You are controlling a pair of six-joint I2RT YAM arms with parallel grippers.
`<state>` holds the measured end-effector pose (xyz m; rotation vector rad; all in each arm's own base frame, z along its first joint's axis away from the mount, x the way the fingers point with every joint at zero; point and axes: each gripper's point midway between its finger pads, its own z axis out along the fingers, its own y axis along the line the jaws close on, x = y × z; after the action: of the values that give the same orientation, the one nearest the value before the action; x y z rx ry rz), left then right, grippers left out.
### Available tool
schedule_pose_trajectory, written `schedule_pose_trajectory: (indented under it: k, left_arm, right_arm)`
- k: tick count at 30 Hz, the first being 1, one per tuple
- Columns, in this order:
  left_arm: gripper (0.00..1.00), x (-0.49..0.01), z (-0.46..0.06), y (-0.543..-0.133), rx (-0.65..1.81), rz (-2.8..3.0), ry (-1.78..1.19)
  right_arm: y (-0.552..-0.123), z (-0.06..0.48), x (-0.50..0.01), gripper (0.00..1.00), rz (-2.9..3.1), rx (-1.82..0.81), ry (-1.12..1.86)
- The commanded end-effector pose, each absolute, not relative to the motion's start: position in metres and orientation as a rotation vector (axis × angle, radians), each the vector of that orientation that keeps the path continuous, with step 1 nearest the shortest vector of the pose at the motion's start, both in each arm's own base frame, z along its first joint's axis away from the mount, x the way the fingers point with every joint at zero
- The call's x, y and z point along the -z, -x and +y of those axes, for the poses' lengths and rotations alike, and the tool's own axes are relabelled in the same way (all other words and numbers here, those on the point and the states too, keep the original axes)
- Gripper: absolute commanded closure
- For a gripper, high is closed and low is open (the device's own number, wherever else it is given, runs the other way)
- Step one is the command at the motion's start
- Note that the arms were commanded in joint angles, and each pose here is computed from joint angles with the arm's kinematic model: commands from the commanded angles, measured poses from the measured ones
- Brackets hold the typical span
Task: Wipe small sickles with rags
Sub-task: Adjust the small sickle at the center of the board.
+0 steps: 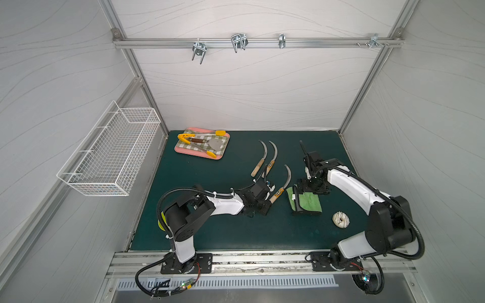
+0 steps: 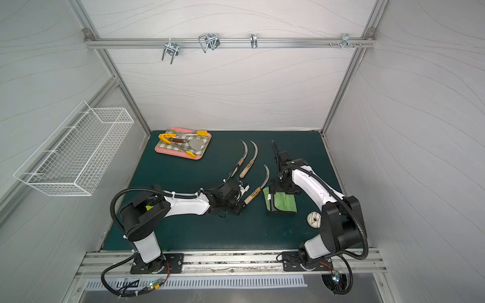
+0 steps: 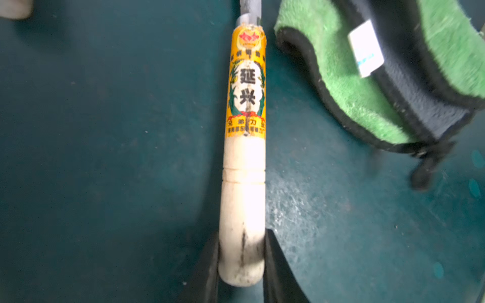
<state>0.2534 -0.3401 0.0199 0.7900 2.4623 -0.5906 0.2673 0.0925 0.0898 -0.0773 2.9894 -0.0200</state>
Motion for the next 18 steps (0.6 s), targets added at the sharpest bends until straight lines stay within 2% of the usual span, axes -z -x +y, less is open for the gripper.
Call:
schedule_pose_trajectory:
  k: [1, 9, 18]
  left_arm:
    - [1.00, -0.025, -0.336, -0.256, 0.595, 2.437, -0.792]
    - [1.00, -0.020, -0.332, -0.259, 0.590, 2.450, -0.782]
    - [0.98, -0.014, -0.326, -0.260, 0.595, 2.472, -0.763]
  right_arm:
    - [-0.257, 0.077, -0.082, 0.05, 3.047, 0.199, 0.065]
    - [-0.253, 0.104, -0.077, 0.05, 3.038, 0.091, 0.152]
    - [-0.249, 0.122, -0.024, 0.08, 3.148, 0.024, 0.145]
